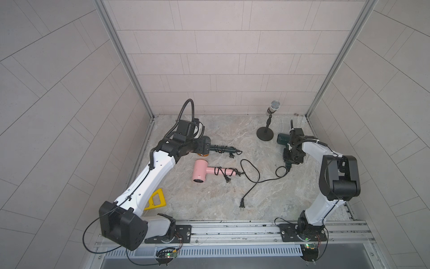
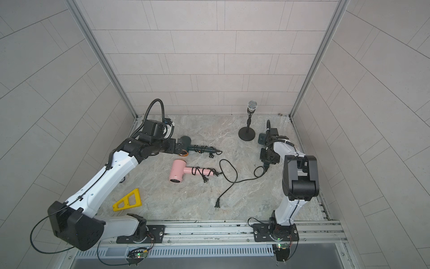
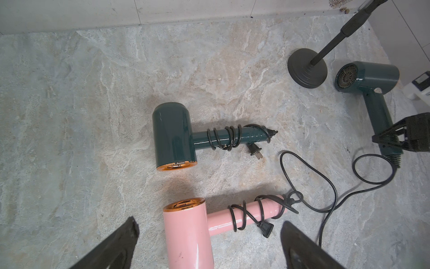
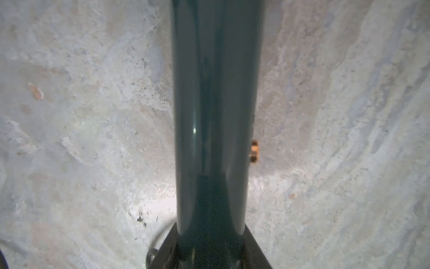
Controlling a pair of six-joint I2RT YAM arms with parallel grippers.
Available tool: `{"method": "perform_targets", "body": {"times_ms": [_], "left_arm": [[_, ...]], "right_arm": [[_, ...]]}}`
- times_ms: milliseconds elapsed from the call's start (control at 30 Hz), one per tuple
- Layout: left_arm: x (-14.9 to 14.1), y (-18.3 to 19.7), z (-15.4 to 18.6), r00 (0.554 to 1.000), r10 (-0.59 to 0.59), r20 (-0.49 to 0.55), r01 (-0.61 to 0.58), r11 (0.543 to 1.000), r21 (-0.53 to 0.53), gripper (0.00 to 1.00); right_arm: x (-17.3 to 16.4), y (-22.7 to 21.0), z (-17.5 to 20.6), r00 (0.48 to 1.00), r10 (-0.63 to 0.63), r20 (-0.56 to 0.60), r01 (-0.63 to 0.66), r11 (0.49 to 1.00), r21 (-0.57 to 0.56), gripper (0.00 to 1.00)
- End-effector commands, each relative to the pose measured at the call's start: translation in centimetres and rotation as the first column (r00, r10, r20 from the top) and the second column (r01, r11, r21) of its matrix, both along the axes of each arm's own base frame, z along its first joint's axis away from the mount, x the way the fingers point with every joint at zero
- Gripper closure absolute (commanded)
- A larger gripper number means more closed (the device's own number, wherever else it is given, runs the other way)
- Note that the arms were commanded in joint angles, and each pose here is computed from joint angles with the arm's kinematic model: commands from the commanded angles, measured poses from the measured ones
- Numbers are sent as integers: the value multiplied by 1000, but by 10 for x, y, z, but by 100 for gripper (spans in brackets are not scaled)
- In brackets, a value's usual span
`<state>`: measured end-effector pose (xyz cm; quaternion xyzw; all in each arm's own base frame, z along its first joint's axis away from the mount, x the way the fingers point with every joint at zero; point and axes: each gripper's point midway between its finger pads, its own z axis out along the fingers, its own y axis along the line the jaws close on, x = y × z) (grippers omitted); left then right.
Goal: Wrap the cord around the hair dryer
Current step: Adjust the hair dryer at the center of the board, then pick up the hair dryer from the center of the board.
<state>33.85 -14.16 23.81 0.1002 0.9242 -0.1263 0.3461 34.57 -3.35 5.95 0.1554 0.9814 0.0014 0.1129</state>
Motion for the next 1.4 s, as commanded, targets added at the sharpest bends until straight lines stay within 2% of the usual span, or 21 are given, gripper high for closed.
{"method": "perform_targets", "body": {"times_ms": [0, 200, 367, 433, 533, 600, 833, 1067, 1167, 1367], "left_arm": [[3, -6, 3, 1000, -23, 13, 23, 1000, -6, 0], [8, -16, 0, 999, -36, 11, 36, 999, -19, 0], [6, -18, -4, 999, -41, 6, 41, 999, -8, 0], [4, -15, -6, 999, -36, 6, 36, 999, 3, 0], [2, -14, -10, 999, -36, -2, 36, 999, 9, 0], [1, -15, -14, 999, -38, -15, 38, 999, 8, 0], [-1, -15, -16, 999, -37, -18, 37, 999, 1, 0], [-3, -11, -19, 999, -31, -25, 32, 999, 19, 0], [-4, -10, -21, 999, -30, -30, 31, 999, 27, 0], [-9, -4, -22, 999, -33, -35, 35, 997, 62, 0]], "right_arm": [[-11, 0, 28, 998, 10, 62, -9, 1000, -16, 97], [-41, 7, 1, 1000, 23, -20, -23, 1000, 8, 100], [-47, 11, -13, 997, -24, -70, 26, 999, 27, 100], [-50, 8, -18, 996, -36, -87, 38, 999, 15, 89], [-51, 6, -22, 994, -41, -100, 41, 999, -1, 64], [-48, 5, -24, 994, -45, -98, 44, 999, -5, 53], [-27, -4, -29, 992, -49, -114, 44, 998, -46, 40], [-8, -8, -34, 992, -52, -111, 46, 997, -59, 38], [-10, -7, -38, 991, -49, -126, 43, 998, -53, 43], [-21, -6, -41, 990, -49, -134, 43, 998, -49, 65]]}}
